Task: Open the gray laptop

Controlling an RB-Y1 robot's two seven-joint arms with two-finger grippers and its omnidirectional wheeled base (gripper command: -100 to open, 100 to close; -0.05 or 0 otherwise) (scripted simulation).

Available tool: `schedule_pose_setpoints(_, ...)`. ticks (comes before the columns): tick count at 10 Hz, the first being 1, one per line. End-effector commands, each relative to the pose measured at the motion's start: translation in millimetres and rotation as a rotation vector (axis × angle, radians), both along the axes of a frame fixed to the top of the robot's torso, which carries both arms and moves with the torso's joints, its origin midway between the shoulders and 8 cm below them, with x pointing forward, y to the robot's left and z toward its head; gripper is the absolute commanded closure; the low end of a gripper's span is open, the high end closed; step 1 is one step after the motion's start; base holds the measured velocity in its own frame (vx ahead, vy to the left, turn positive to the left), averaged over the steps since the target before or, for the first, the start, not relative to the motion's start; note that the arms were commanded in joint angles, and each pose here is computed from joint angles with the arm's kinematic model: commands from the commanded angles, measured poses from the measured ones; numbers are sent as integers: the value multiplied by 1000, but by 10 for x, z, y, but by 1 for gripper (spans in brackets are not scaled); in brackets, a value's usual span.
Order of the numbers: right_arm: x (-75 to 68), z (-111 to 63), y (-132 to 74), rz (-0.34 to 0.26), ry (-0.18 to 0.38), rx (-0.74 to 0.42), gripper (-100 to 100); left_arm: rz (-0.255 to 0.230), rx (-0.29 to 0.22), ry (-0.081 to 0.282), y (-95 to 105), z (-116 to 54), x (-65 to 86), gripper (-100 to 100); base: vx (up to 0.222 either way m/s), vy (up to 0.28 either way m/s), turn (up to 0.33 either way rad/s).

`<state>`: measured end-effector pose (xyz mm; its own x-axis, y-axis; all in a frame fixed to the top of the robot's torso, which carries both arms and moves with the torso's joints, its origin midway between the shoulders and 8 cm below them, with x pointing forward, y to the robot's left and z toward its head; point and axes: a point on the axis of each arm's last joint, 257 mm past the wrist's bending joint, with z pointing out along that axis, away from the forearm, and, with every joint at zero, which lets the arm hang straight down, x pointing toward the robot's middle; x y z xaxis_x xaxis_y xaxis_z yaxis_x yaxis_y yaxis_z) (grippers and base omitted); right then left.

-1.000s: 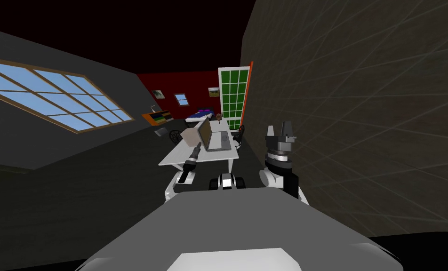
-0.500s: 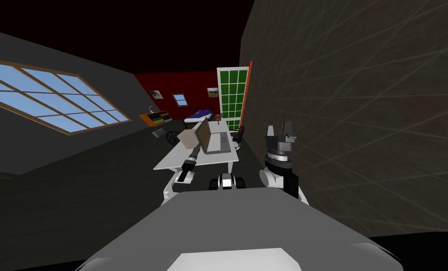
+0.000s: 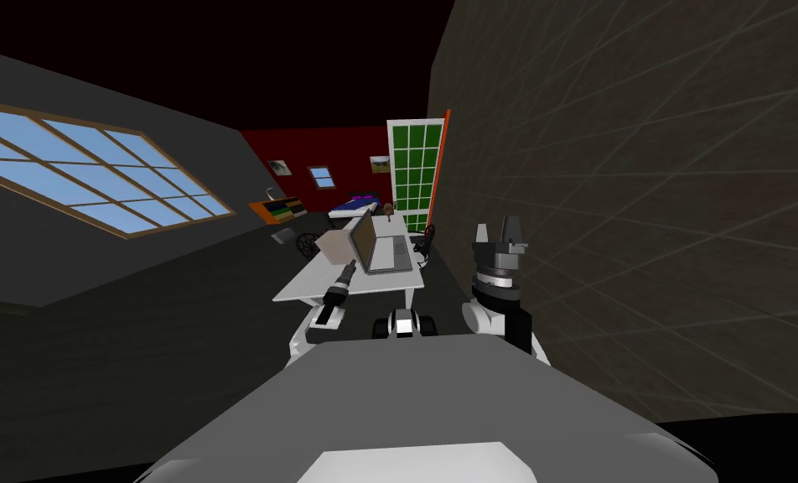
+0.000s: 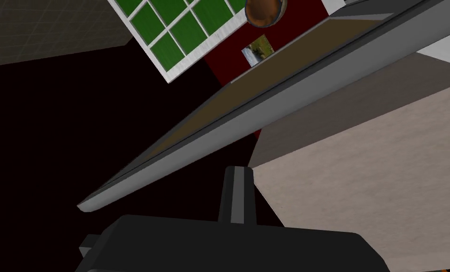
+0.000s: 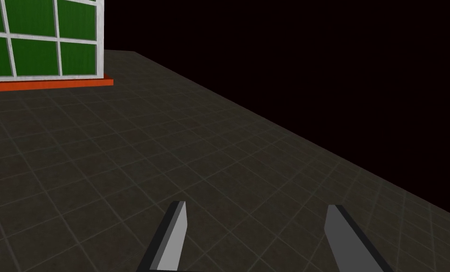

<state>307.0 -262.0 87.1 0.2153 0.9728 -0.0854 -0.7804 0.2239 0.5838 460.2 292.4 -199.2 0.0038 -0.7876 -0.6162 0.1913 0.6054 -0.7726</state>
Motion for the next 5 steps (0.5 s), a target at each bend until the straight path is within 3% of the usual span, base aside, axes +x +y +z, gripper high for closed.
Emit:
schedule_pose_setpoints(1,0,0,0,0,0,0,0,29,33,60,116,-259,24,-100,4,-72,15)
schedule_pose_setpoints(5,0,0,0,0,0,0,0,85,100,172,396,-692,4,-100,16,-90,-1)
